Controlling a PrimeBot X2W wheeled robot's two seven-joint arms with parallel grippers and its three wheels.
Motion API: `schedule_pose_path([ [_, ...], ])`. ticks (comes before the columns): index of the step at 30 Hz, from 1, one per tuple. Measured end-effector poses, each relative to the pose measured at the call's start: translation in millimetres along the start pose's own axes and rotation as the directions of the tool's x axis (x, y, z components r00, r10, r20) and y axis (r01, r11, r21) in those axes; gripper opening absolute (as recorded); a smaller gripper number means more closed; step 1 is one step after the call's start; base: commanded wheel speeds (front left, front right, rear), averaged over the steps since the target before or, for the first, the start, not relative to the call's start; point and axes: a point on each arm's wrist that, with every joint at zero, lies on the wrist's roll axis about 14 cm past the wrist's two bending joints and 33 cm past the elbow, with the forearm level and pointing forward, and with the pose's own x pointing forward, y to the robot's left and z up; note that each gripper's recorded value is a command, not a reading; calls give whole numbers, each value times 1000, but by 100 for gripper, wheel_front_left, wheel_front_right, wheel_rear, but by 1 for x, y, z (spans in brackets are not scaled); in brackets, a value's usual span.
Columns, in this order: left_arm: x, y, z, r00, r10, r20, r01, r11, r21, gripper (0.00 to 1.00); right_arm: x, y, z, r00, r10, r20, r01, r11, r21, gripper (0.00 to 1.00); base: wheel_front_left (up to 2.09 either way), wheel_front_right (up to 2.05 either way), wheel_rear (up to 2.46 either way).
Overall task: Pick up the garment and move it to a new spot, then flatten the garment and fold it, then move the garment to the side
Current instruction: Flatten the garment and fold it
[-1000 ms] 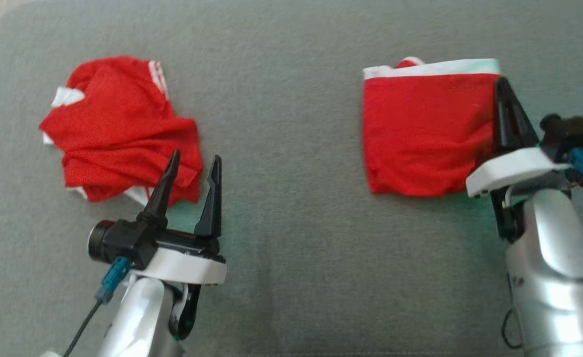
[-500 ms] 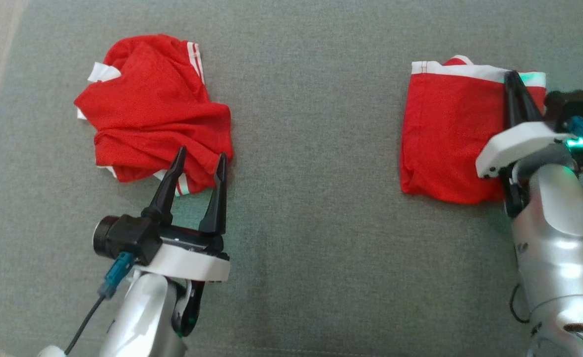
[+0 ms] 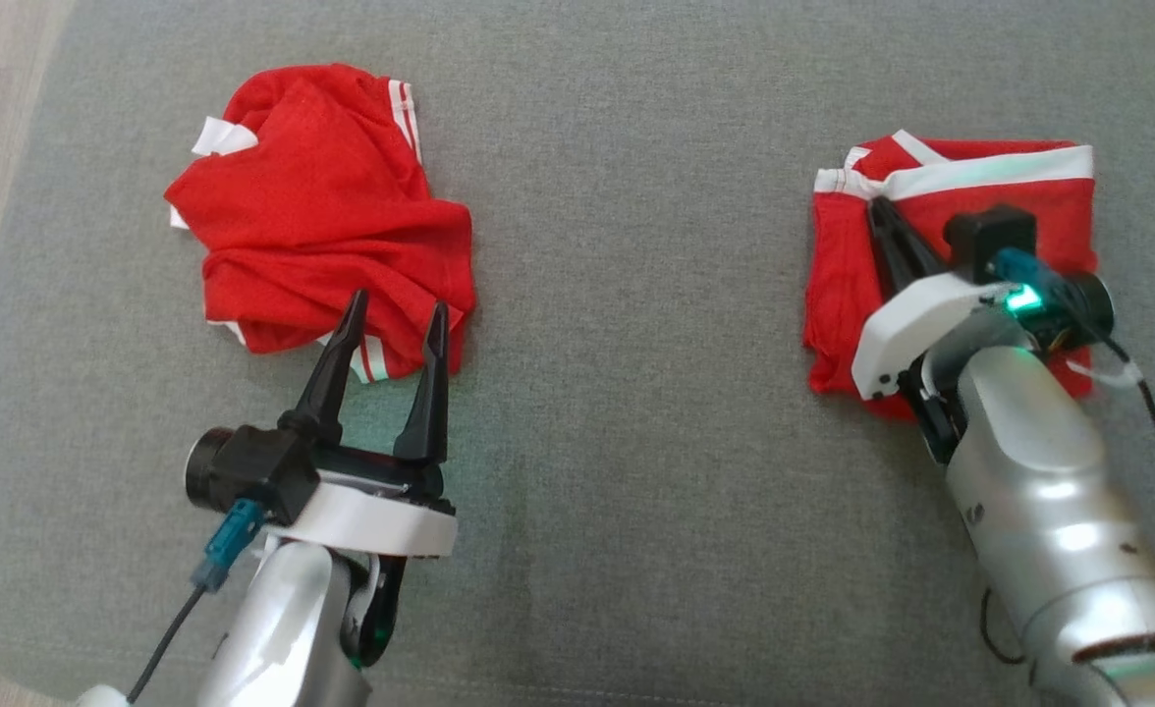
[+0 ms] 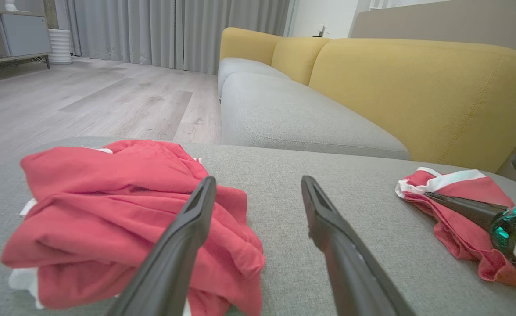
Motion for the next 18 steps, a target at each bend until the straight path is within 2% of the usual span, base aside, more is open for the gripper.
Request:
schedule_pose_path([
  [5, -1, 0, 6, 1000, 2, 14, -2, 1000, 3, 100, -1, -3, 7, 1000, -7, 4, 7, 1000, -8, 0, 0, 0, 0],
  [9, -2, -6, 12, 999, -10, 31, 10, 1000, 7, 100, -13, -21, 36, 992, -69, 109, 64, 997, 51, 0, 0, 0, 0],
  [13, -3, -13, 15, 999, -29, 40, 28, 999, 22, 100, -38, -36, 75, 956, -122, 267, 104, 991, 83, 0, 0, 0, 0],
  [16, -7, -24, 12, 998, -55, 33, 55, 998, 24, 100, -66, -43, 68, 941, -160, 298, 135, 985, 104, 0, 0, 0, 0],
  [17, -8, -26, 12, 998, -62, 33, 61, 998, 23, 100, -76, -46, 64, 936, -178, 302, 149, 982, 119, 70, 0, 0, 0],
  [18, -9, -29, 12, 997, -66, 34, 66, 998, 22, 100, -86, -48, 58, 932, -196, 304, 161, 978, 135, 100, 0, 0, 0],
])
